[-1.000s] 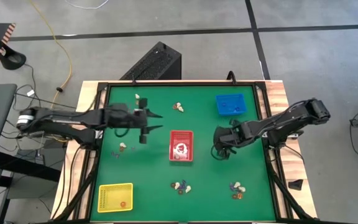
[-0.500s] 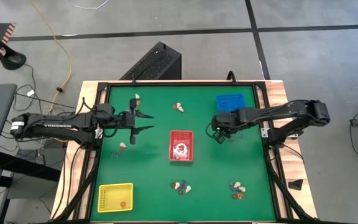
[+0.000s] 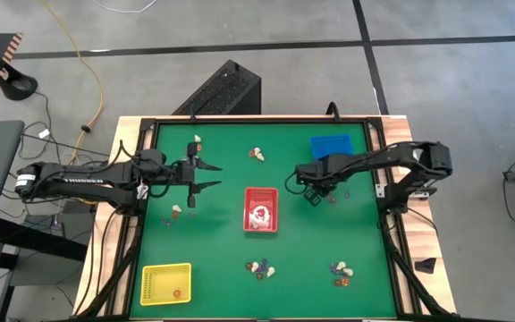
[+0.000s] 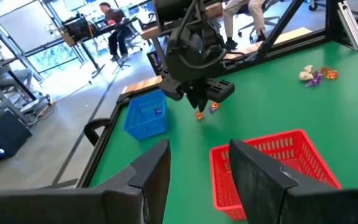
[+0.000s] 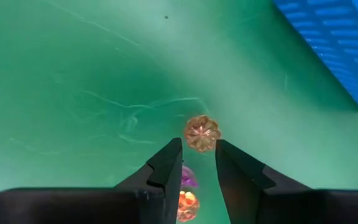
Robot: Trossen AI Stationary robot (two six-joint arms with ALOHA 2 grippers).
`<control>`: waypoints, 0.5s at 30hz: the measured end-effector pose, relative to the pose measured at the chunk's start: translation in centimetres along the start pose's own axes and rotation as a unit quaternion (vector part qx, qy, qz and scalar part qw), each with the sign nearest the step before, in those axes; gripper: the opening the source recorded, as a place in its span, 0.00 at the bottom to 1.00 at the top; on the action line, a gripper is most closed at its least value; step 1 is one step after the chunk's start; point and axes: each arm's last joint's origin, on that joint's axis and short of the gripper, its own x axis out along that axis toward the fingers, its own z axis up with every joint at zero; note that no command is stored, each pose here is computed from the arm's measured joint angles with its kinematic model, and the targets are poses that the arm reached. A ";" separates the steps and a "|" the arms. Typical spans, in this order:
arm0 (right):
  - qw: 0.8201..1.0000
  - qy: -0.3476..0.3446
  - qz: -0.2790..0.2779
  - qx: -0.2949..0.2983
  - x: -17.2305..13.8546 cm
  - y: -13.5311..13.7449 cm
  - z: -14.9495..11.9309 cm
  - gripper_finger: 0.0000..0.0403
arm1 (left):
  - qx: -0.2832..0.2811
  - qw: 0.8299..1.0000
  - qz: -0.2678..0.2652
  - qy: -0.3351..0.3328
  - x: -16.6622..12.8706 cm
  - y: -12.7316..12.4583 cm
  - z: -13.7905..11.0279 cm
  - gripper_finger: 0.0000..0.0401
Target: Sort Halloween decoration
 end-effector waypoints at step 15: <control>1.000 0.018 0.010 0.009 0.5 -1.2 0.9 0.44 | -0.012 1.000 -0.006 0.018 0.0 -0.1 -0.3 0.38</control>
